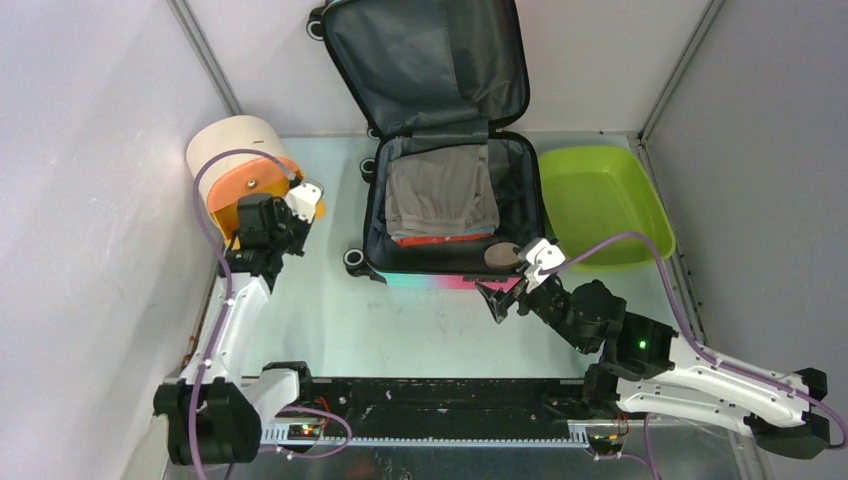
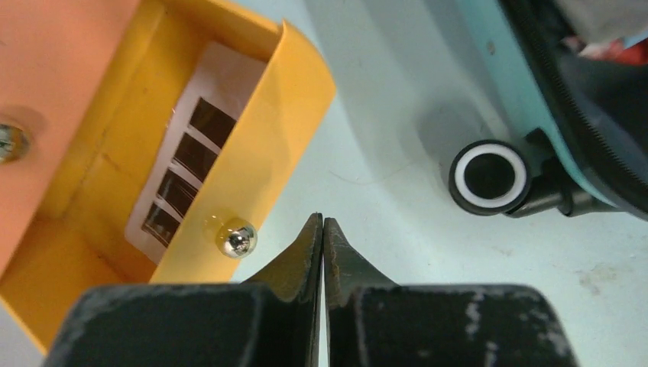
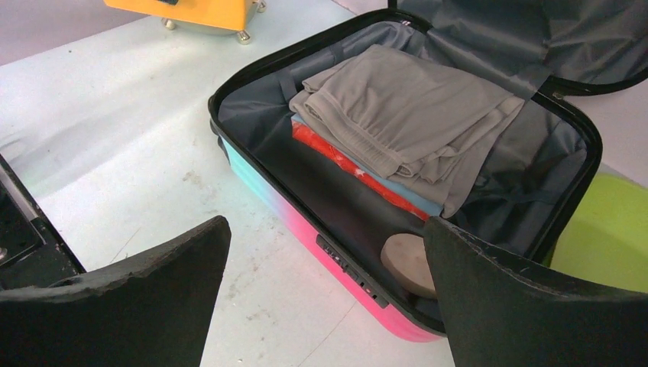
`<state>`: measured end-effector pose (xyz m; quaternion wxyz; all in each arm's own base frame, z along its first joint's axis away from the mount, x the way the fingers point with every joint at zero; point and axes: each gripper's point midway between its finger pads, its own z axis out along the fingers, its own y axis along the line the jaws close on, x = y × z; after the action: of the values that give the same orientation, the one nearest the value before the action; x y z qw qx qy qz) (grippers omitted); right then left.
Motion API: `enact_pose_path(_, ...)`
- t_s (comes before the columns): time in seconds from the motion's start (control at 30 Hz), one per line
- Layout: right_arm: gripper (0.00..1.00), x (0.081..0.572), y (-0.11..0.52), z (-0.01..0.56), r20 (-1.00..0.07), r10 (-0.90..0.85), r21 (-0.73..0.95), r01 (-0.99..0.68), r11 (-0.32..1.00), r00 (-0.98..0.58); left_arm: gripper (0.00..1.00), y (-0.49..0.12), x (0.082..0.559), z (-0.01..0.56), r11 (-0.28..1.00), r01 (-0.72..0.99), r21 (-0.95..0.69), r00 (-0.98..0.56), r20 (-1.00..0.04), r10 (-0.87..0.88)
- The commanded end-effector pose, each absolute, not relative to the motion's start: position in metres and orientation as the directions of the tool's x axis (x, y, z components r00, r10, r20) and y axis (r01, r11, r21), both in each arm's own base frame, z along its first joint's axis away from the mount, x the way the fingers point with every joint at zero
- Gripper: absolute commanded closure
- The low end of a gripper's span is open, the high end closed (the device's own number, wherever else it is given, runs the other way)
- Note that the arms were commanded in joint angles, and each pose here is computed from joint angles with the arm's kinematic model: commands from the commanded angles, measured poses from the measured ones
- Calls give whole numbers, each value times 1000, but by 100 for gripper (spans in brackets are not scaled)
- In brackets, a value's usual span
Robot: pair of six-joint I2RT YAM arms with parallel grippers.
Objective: Open, take out, and arrange the luggage
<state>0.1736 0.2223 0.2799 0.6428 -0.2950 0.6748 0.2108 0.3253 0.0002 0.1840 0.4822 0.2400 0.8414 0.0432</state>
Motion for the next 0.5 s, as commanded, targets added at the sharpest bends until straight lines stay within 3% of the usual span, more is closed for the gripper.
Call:
enact_pose_path(0.0, 0, 178, 221, 302, -998, -67, -63, -654, 754, 19, 94, 28, 344, 190, 882, 232, 409, -422, -775, 470)
enact_pose_path(0.47, 0, 186, 227, 296, -996, -85, -70, -654, 753, 8, 95, 89, 380, 192, 782, -22, 622, -463, -700, 544)
